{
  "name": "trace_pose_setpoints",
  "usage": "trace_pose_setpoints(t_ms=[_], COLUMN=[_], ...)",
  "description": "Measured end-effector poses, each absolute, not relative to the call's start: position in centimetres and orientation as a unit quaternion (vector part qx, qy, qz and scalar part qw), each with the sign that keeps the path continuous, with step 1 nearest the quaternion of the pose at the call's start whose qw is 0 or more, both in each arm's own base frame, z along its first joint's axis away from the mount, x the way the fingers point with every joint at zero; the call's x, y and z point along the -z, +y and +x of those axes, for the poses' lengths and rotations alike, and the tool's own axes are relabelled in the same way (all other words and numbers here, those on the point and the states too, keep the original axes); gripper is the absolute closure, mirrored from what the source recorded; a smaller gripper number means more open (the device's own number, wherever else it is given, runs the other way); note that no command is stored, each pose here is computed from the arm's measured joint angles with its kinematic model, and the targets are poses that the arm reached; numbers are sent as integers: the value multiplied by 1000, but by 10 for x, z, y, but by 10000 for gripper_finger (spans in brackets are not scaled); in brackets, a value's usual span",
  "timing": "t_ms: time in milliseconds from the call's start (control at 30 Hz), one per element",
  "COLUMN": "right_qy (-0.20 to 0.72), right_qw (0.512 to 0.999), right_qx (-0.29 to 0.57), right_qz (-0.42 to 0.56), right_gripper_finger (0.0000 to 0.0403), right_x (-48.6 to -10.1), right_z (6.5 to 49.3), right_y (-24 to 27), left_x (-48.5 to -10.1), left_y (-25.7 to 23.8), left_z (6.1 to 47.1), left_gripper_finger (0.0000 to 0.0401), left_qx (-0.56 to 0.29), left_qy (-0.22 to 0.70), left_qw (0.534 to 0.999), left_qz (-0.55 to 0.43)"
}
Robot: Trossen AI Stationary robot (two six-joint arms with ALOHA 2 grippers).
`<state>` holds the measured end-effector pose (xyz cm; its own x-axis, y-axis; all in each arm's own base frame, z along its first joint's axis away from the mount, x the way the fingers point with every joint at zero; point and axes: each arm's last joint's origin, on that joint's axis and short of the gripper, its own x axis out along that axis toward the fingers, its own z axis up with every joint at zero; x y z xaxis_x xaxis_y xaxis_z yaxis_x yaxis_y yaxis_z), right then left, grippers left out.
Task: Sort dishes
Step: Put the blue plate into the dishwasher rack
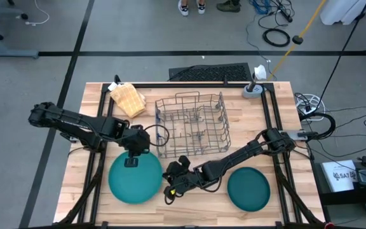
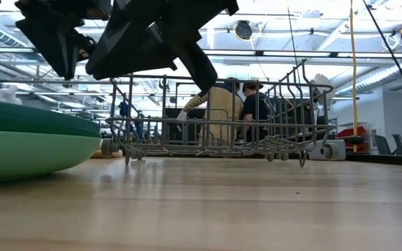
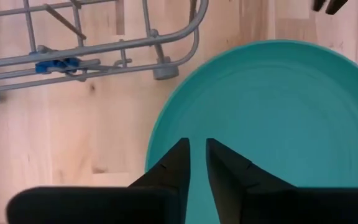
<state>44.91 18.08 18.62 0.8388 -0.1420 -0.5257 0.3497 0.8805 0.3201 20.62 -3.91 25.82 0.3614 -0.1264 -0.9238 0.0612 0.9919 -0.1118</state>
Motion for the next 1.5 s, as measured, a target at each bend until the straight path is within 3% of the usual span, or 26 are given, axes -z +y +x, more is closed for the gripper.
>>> trace_pose_setpoints(t_ms=[267, 400, 900, 1500], right_qy=[224, 212, 241, 254], right_qw=[974, 968, 942, 924], right_qx=[-12, -38, -133, -151], right_qz=[-22, -131, -190, -241], right_gripper_finger=[241, 214, 249, 254], right_x=[-168, -162, -155, -146], right_z=[457, 461, 470, 473], right_y=[206, 209, 187, 177], left_x=[-258, -258, -258, -259], left_y=[-41, -41, -41, -42], left_z=[205, 205, 205, 207], left_gripper_finger=[349, 349, 349, 349], left_qx=[100, 98, 97, 99], left_qy=[567, 568, 568, 558], left_qw=[817, 816, 816, 823], left_qz=[-37, -40, -41, -41])
